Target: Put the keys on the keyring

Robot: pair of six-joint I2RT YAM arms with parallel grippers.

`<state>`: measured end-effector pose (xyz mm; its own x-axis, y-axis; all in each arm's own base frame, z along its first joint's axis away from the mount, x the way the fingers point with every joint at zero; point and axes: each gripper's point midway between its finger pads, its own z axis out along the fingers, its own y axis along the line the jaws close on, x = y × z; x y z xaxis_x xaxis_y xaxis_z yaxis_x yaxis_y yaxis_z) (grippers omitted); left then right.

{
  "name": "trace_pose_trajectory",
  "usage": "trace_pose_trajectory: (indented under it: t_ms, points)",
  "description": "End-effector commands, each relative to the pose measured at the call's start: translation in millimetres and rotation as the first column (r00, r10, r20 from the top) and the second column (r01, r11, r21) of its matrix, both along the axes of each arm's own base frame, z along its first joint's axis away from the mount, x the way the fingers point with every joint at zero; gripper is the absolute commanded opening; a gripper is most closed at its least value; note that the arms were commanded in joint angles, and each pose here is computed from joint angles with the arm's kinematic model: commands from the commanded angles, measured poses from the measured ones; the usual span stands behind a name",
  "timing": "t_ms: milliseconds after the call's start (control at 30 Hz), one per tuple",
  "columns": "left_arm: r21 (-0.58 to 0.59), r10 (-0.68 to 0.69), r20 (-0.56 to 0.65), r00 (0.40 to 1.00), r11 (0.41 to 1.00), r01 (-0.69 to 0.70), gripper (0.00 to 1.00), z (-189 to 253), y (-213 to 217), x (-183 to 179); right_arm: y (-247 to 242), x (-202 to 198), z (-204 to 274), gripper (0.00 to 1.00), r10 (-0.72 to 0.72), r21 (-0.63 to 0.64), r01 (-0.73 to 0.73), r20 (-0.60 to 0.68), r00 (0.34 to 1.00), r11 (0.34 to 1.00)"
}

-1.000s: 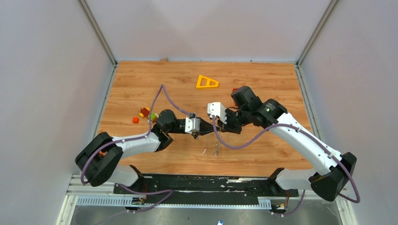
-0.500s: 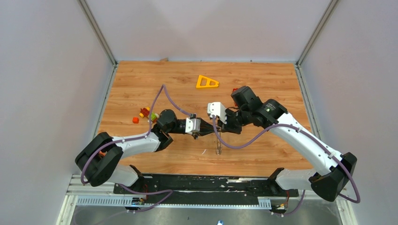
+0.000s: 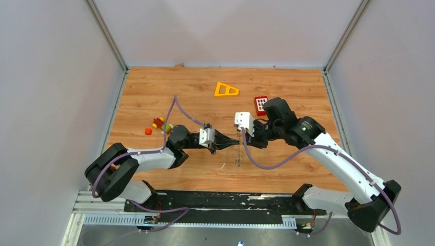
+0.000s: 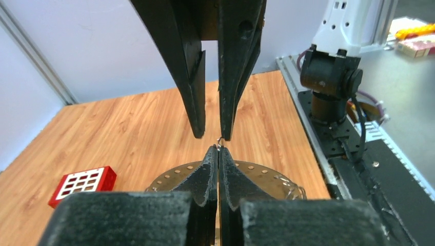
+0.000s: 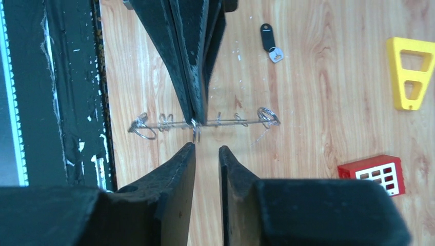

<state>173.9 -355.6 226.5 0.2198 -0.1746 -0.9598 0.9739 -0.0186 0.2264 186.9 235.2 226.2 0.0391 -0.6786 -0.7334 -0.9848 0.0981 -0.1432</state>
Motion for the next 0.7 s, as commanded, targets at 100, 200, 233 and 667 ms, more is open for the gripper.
trace_pose_trajectory:
  t_ms: [100, 200, 233, 667]
  points:
    - [-0.234, -0.052, -0.082, 0.995, 0.972, 0.031, 0.0, 48.4, 7.6, -13.9, 1.5, -2.9, 30.4, 0.31, 0.003, 0.235, -0.027, 0.1, 0.995, 0.972]
    - [-0.249, -0.059, -0.111, 0.992, 0.968, 0.03, 0.0, 50.7, 6.8, -13.7, 2.1, -9.5, 35.4, 0.35, 0.031, 0.297, -0.06, 0.099, 0.995, 0.953]
    - [-0.248, -0.058, -0.114, 0.992, 0.968, 0.029, 0.0, 50.1, 6.6, -13.8, 2.0, -11.3, 37.4, 0.36, 0.04, 0.314, -0.071, 0.103, 0.994, 0.947]
    - [-0.251, -0.075, -0.115, 0.99, 0.967, 0.044, 0.0, 51.6, 4.7, -19.7, 10.2, -20.8, 42.1, 0.34, 0.126, 0.371, -0.156, 0.102, 0.987, 0.915]
